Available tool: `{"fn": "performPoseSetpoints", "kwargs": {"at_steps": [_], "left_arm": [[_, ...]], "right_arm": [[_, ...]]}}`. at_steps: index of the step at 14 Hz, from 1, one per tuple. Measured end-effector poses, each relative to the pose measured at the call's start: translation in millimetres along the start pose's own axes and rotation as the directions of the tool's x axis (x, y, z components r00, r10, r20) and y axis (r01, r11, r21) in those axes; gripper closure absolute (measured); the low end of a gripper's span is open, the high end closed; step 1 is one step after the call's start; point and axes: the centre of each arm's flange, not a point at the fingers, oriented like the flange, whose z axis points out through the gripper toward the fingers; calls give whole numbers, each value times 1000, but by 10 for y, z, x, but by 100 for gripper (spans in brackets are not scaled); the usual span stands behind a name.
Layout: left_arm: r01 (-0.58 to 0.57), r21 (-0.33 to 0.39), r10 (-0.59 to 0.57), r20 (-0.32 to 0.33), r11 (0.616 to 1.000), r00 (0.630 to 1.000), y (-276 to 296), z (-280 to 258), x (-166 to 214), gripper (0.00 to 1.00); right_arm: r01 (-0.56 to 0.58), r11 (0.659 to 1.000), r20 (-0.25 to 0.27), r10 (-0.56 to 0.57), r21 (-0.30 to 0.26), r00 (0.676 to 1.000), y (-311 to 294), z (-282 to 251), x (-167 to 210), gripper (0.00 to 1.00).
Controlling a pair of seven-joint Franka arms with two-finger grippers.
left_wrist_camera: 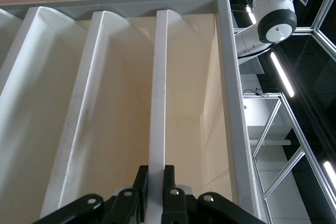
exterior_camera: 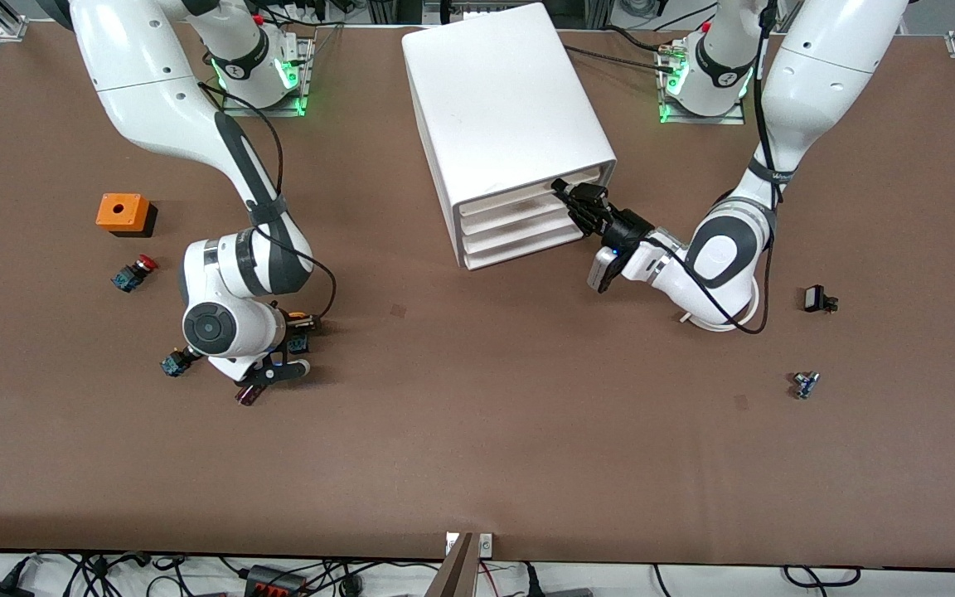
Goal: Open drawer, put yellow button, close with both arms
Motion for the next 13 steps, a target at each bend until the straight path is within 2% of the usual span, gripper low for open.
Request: {"fn": "performPoseSetpoints", "kwargs": {"at_steps": [2,3,5,7,11,13], "left_arm": [[-8,14,8,-3,1000,1000,15,-48,22,85],[-17,31,18,-3,999,1000,36,-108,52,85],[-37,58,38,-10,998,999,61,-271,138,85],[-52,72,54,-21,996,998,21,-425,232,85],[-58,90,63,-53,994,997,-7,-742,408,85],[-52,105,59,-70,993,996,-6,-890,449,85]], "right_arm": [[0,1000,-3,0,0,1000,-1,-9,5,52],[0,1000,-7,0,1,1000,-2,-24,13,60],[2,1000,-29,-2,2,1000,-11,-122,56,60],[5,1000,-77,-5,5,997,-28,-373,140,60],[13,1000,-162,-10,15,987,-63,-1178,165,60],[20,1000,-194,-16,19,981,-94,-1597,119,65]]}}
